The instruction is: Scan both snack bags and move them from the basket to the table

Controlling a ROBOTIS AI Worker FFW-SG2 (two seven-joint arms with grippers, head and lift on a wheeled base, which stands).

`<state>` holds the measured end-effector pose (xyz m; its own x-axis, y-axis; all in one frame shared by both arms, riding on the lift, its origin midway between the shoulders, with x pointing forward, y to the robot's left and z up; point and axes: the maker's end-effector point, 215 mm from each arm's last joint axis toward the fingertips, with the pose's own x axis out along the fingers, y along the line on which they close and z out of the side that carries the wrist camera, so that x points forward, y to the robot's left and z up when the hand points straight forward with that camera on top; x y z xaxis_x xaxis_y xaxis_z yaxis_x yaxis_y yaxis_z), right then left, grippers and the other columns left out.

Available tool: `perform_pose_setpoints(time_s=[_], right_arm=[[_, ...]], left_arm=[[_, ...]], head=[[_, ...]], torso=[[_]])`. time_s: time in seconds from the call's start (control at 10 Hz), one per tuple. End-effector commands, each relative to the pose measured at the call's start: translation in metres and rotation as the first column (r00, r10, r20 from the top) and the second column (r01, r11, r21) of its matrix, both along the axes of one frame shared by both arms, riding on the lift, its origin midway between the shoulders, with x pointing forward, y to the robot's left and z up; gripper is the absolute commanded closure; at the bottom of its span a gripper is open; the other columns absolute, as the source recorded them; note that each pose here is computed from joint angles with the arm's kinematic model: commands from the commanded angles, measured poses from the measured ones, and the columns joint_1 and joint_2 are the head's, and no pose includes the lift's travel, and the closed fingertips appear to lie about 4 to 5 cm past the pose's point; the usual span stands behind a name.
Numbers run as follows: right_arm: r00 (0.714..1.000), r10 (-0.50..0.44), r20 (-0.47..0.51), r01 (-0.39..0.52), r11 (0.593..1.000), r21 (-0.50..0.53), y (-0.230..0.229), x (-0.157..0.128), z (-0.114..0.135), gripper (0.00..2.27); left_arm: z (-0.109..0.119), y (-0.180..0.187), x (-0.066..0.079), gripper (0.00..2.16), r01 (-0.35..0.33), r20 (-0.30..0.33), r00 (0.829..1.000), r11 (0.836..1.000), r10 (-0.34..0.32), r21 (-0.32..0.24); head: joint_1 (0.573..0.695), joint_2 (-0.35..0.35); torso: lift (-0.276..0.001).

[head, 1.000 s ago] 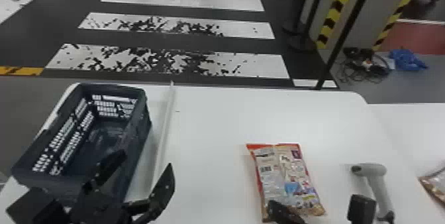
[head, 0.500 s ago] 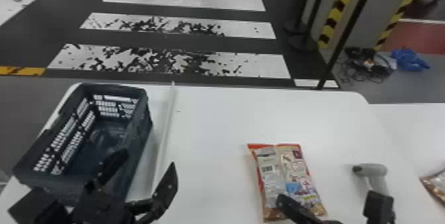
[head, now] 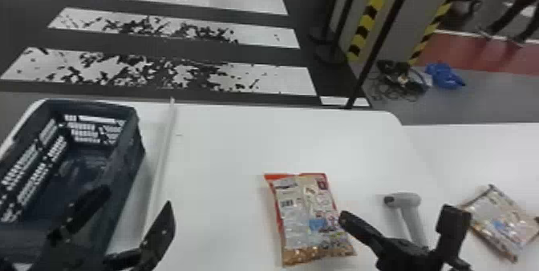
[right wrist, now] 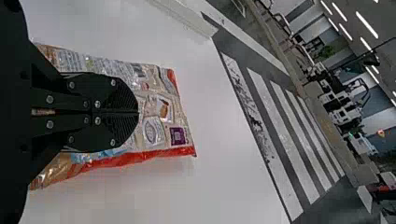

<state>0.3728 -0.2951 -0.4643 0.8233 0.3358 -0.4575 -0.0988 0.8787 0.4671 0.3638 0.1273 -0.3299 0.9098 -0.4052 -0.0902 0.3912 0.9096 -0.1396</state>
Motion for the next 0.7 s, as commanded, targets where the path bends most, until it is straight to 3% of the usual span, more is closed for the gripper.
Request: perform_pose_setpoints(time_s=[0.0, 0.3, 0.6], right_arm=[[1.000, -0.019, -0.018, 0.018, 0.999, -0.027, -0.020, 0.003, -0.011, 2.26], [0.999, -0.028, -0.020, 0.027, 0.999, -0.044, -0.028, 0.001, -0.026, 2.26], [0.999, -0.027, -0.024, 0.026, 0.999, -0.045, -0.030, -0.002, -0.032, 2.26]], left_arm=[[-0.001, 0.003, 0.000, 0.03, -0.003, 0.000, 1.000, 1.000, 0.003, 0.004], [-0.007, 0.025, 0.004, 0.03, -0.034, -0.007, 0.999, 0.999, 0.034, 0.034], [-0.008, 0.047, 0.005, 0.03, -0.070, -0.005, 0.998, 0.997, 0.070, 0.043]], head=[[0.695, -0.253], [0.695, -0.275], [0.695, -0.244]], torso=[[-0.098], [-0.098], [-0.098]])
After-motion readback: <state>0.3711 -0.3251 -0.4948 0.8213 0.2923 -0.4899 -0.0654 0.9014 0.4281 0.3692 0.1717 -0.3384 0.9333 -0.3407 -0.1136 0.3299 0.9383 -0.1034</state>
